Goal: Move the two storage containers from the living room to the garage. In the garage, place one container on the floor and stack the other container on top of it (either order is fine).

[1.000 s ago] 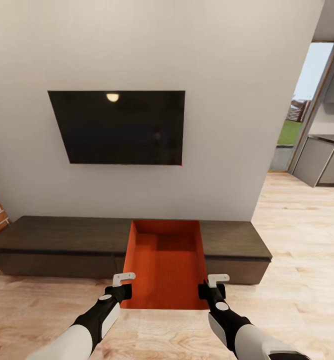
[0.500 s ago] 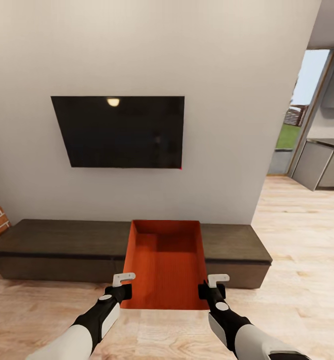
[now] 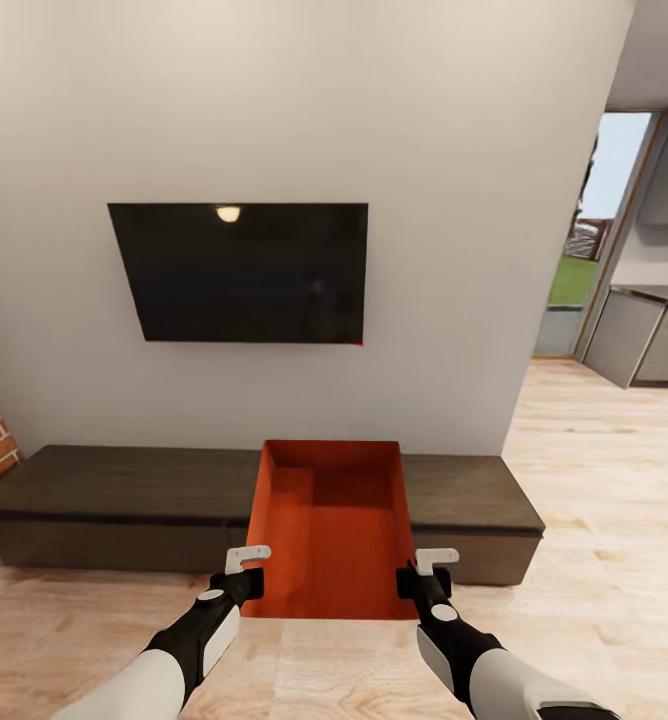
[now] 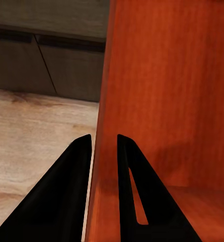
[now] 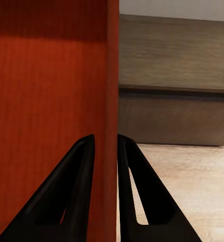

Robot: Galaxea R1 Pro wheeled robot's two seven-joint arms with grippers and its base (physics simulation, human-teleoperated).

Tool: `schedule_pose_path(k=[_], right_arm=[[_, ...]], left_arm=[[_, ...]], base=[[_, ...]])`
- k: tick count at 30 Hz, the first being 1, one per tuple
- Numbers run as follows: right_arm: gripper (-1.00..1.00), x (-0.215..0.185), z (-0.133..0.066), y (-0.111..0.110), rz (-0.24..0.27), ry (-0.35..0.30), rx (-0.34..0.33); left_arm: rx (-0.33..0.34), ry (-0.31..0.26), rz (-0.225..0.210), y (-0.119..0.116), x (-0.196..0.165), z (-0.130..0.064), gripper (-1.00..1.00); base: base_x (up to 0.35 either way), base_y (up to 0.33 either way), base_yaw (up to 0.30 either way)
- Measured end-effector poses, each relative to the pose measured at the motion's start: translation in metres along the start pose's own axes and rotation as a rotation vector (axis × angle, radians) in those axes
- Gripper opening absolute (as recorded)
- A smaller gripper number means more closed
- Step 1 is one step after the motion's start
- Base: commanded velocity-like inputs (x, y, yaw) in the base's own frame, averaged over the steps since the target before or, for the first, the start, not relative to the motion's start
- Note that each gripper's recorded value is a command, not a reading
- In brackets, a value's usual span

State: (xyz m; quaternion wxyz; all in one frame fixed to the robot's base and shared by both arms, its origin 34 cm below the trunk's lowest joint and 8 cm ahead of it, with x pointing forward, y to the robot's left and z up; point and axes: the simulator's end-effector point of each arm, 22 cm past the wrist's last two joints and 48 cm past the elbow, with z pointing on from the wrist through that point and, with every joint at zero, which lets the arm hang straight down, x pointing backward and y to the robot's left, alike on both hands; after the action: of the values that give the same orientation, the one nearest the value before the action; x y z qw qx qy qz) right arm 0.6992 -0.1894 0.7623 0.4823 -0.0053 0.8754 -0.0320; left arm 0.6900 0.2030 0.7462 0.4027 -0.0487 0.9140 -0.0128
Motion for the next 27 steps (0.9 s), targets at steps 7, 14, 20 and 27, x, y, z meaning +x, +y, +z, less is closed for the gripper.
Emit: schedule_pose_path(k=[7, 14, 20, 27], right_arm=[[-1.00, -0.004, -0.001, 0.000, 0.000, -0.007, 0.000], [-1.00, -0.002, -0.001, 0.003, -0.002, 0.000, -0.002], [-1.00, -0.002, -0.002, 0.005, -0.001, 0.001, -0.001], [-1.00, 0.006, -0.003, 0.005, 0.000, 0.014, 0.001]], left_arm=[[0.000, -0.007, -0.001, 0.000, -0.004, -0.001, -1.00], [-0.001, 0.000, -0.006, 0.003, 0.000, -0.001, -1.00], [0.000, 0.002, -0.007, 0.005, 0.001, -0.001, -1.00], [0.002, 0.016, -0.004, 0.005, 0.008, -0.001, -1.00]], base=[[0.000, 0.000, 0.000], [0.000, 0.000, 0.000], [0.000, 0.000, 0.000], [0.000, 0.000, 0.000]])
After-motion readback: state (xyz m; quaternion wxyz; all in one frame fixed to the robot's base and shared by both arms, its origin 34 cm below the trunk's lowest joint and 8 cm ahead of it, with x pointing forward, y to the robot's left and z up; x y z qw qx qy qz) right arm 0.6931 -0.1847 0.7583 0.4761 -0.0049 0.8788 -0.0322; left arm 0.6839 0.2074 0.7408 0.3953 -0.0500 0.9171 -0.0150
